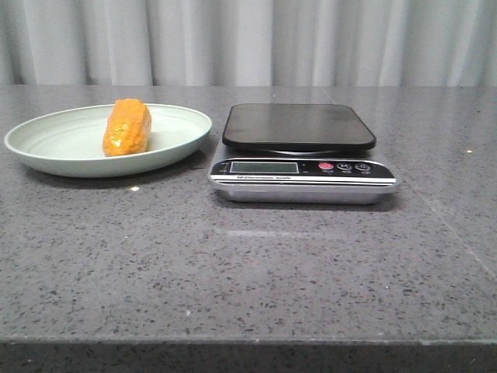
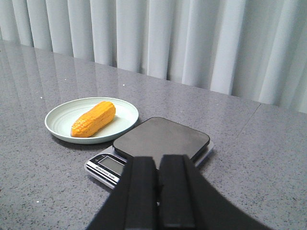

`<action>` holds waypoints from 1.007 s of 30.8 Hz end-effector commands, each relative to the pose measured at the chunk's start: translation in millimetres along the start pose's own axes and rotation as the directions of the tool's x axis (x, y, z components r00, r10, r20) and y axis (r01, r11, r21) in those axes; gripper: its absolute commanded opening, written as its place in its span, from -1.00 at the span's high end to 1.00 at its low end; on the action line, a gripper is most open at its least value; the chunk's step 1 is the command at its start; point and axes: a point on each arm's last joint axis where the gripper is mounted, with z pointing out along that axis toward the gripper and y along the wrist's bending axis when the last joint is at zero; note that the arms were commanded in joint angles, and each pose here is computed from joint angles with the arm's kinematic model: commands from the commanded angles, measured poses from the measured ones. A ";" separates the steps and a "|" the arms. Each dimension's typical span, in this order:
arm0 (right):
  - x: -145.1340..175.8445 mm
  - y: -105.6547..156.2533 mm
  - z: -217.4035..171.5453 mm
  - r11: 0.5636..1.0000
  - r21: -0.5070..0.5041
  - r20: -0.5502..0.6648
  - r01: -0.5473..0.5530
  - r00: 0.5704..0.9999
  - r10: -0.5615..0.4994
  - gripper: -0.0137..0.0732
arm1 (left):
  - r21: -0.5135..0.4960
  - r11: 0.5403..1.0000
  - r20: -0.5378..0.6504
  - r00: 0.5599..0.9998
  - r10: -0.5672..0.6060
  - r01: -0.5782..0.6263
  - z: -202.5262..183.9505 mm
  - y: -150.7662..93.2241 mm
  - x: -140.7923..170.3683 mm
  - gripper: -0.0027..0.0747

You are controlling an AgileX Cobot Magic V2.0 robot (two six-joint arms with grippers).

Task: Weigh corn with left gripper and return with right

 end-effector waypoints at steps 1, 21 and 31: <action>-15.4 0.1 -1.3 1.000 0.005 0.104 0.022 0.994 -0.023 0.34 | 0.008 1.000 0.104 0.994 -0.013 0.013 -5.5 -3.4 -13.9 0.60; -15.4 0.1 -1.3 1.000 0.005 0.104 0.022 0.994 -0.023 0.34 | -0.480 0.872 0.146 0.970 0.194 -0.102 23.4 24.5 61.1 0.60; -15.4 0.1 -1.3 1.000 0.005 0.104 0.022 0.994 -0.023 0.34 | -0.507 0.857 0.168 0.963 0.209 -0.098 25.2 29.0 72.0 0.60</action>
